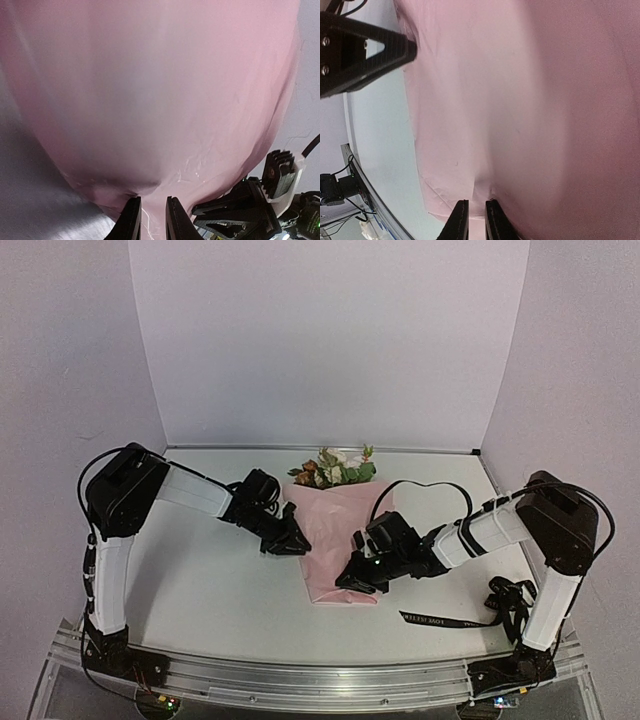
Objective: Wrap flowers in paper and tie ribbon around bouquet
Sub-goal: Press the fold line of the folded wrapping paper.
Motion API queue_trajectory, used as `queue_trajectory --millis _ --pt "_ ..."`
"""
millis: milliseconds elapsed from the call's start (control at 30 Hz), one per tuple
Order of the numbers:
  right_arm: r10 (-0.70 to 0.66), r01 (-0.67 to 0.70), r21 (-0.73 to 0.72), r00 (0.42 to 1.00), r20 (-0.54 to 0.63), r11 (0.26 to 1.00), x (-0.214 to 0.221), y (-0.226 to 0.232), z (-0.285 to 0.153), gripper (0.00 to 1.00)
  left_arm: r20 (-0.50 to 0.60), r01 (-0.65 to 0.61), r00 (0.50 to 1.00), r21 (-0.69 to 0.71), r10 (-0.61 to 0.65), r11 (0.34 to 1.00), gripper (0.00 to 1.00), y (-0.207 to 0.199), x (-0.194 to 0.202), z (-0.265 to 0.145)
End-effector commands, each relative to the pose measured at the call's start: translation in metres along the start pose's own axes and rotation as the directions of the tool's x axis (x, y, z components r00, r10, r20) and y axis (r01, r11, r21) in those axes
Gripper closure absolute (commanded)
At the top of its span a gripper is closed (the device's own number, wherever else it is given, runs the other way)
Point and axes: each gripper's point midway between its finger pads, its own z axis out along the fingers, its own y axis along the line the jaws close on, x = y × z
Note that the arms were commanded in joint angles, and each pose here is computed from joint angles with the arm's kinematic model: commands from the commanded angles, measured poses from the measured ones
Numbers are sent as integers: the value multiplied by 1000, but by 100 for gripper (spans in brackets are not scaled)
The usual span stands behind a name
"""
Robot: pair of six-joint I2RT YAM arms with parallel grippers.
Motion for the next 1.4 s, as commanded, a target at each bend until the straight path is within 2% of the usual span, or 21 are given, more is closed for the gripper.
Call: queue_trajectory --millis 0,200,533,767,900,1000,1200,1367 --pt "-5 5 23 1000 -3 1000 4 -7 0 88 70 36 997 -33 -34 999 81 23 -41 -7" --pt "-3 3 22 1000 -4 1000 4 -7 0 88 111 53 993 -17 -51 998 81 35 -87 -14" --pt "0 0 7 1000 -6 1000 4 -2 -3 88 212 74 974 43 -81 996 80 50 -166 -48" --pt "-10 10 -30 1000 1 1000 -7 23 -14 86 246 -3 969 84 -18 996 80 26 -199 -73" --pt "-42 43 -69 999 17 997 -21 56 -33 83 292 -59 956 76 34 995 77 2 -203 -102" --pt "-77 78 -43 997 22 996 -27 67 -54 79 321 -73 946 63 49 995 74 -11 -199 -122" --pt "-134 132 48 990 48 990 -35 59 -91 69 384 -73 922 65 43 995 68 -31 -172 -157" --pt "-140 133 114 988 57 985 -36 41 -110 63 376 -45 927 50 23 998 67 -31 -131 -159"
